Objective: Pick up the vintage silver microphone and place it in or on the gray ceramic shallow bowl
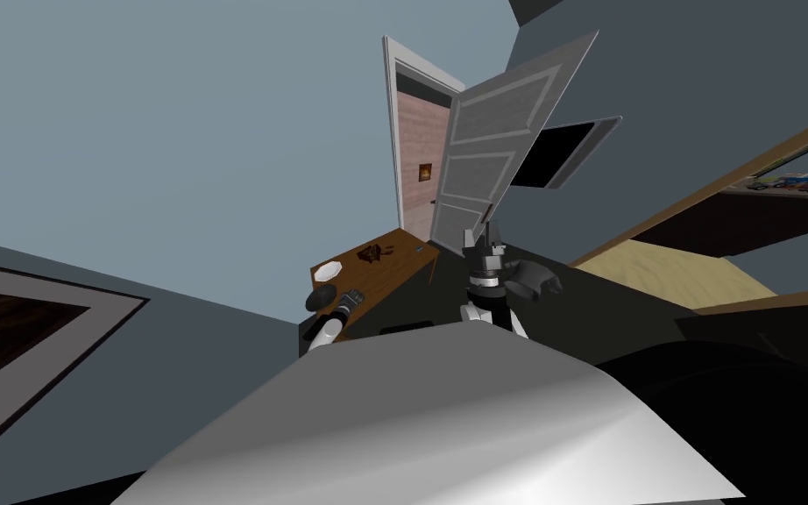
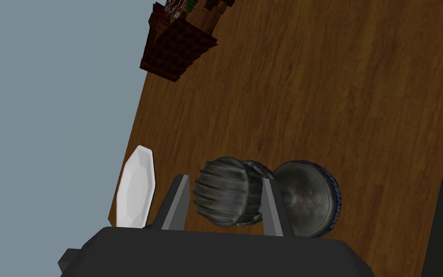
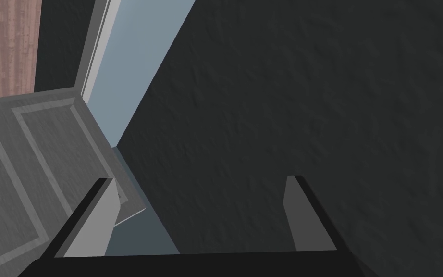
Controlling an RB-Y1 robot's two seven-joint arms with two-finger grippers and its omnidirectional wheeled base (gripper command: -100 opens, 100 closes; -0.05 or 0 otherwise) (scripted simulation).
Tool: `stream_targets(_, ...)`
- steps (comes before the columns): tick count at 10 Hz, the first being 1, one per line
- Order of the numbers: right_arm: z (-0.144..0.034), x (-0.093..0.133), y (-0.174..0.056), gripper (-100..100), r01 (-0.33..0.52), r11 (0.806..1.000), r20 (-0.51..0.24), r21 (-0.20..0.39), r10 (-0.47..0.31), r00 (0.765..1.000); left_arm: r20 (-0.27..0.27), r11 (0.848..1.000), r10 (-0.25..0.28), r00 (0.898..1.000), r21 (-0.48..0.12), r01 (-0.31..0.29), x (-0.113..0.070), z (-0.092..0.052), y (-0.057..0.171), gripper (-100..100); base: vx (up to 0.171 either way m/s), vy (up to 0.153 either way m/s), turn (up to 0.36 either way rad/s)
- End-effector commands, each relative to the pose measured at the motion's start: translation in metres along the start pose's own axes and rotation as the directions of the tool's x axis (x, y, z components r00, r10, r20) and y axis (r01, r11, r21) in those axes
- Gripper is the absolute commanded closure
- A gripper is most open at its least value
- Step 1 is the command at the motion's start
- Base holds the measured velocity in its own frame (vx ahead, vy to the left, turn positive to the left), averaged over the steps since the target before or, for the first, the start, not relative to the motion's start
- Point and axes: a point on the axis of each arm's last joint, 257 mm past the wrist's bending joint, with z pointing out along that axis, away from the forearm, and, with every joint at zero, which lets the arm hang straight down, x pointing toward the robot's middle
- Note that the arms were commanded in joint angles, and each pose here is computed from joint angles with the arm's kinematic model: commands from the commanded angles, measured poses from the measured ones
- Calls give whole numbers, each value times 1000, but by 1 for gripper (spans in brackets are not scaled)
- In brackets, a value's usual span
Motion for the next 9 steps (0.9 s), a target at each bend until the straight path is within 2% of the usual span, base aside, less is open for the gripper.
stream_targets(1, 0, 0, 0, 0, 0, 1000, 0, 0, 0, 1000, 3, 1000, -12, 1000, 23, 12, -1, 3, -6, 100, -97, 12, -17)
stream_targets(5, 0, 0, 0, 0, 0, 1000, 0, 0, 0, 1000, 3, 991, -63, 998, 117, 62, 4, 13, -34, 100, -102, 33, -40)
stream_targets(6, 0, 0, 0, 0, 0, 1000, 0, 0, 0, 1000, 3, 991, -63, 998, 117, 62, 4, 13, -34, 100, -81, 17, -21)
stream_targets(8, 0, 0, 0, 0, 0, 1000, 0, 0, 0, 1000, -6, 979, -103, 995, 176, 102, 9, 19, -52, 100, -141, 40, -58)
stream_targets(9, 0, 0, 0, 0, 0, 1000, 0, 0, 0, 1000, -4, 977, -103, 995, 187, 102, 8, 19, -54, 100, -133, 29, -31)
